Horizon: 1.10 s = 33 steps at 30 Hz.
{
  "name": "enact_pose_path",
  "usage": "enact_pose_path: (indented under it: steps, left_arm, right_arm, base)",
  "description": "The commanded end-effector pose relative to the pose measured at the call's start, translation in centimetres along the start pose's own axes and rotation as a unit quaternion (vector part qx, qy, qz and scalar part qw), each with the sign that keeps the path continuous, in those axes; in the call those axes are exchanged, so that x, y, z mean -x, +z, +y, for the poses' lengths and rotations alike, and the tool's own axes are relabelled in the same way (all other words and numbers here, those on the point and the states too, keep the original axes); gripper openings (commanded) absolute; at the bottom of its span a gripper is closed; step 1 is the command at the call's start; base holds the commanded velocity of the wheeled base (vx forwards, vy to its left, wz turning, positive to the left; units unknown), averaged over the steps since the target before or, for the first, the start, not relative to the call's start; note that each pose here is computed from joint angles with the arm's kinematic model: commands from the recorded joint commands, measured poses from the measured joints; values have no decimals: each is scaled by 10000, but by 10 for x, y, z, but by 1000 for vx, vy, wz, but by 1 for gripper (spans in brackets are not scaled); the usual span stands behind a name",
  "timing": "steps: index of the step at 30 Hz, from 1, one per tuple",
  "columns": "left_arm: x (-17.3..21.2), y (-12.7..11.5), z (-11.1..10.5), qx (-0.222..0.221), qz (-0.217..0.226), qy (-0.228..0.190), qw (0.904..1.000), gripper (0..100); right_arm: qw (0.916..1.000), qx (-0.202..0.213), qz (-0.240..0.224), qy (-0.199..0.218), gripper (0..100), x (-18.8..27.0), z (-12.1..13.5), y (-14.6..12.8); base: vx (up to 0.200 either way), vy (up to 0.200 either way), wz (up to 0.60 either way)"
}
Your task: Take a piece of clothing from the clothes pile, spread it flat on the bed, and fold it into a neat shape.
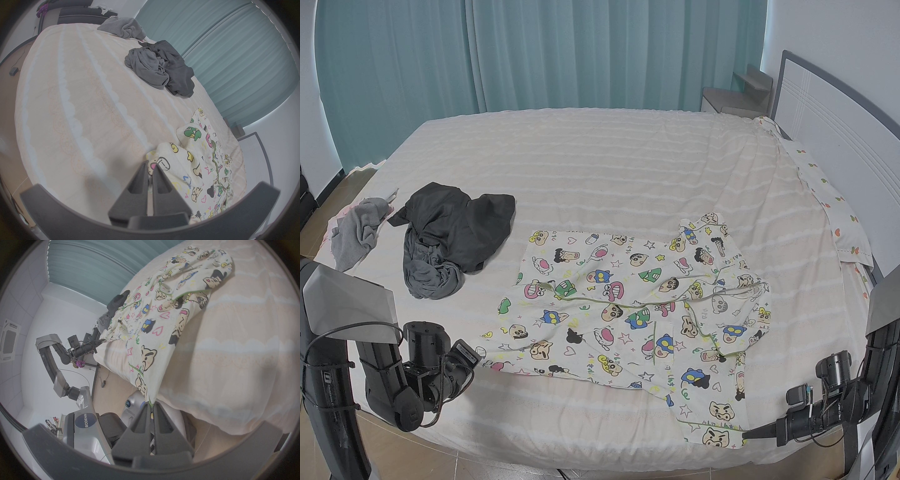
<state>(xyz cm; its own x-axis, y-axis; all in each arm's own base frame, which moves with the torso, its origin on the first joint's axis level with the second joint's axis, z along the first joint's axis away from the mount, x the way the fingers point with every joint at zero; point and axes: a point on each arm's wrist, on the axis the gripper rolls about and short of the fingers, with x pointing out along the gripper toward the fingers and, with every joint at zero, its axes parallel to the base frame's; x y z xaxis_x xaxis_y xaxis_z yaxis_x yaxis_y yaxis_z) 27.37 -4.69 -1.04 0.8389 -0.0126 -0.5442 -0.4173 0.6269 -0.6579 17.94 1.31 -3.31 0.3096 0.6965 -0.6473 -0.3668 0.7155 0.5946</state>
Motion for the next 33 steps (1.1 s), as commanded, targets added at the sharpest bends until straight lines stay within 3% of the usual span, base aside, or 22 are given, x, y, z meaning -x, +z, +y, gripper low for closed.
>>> enact_pose_path:
  steps: [1,4,17,18,25,29,33]
  left_arm:
    - [2,-1,2,-5,22,38,10000,0]
    - [4,-2,3,-17,56,79,10000,0]
    - [16,-15,10,-183,154,336,9991,0]
    - [18,-16,10,-203,182,360,9990,0]
    - [19,-19,12,-203,155,274,9993,0]
    - [17,-22,13,-220,176,268,9992,0]
    - [17,-22,13,-263,188,259,9991,0]
  right_arm:
    - [9996,-102,155,-188,0,2,2,-6]
    - [9981,-73,282,-549,0,1,3,-7]
    - [9975,-102,287,-632,0,2,3,-7]
    - [9975,-115,282,-636,100,2,3,-7]
    - [9971,-159,16,-739,100,13,4,-3]
    - [9937,101,-647,-911,100,33,10,11]
    - [9833,205,-1161,-1386,100,37,9,37]
  base:
    - [0,0,0]
    - [0,0,0]
    - [0,0,0]
    - [0,0,0]
    - [0,0,0]
    - [0,0,0]
    - [0,0,0]
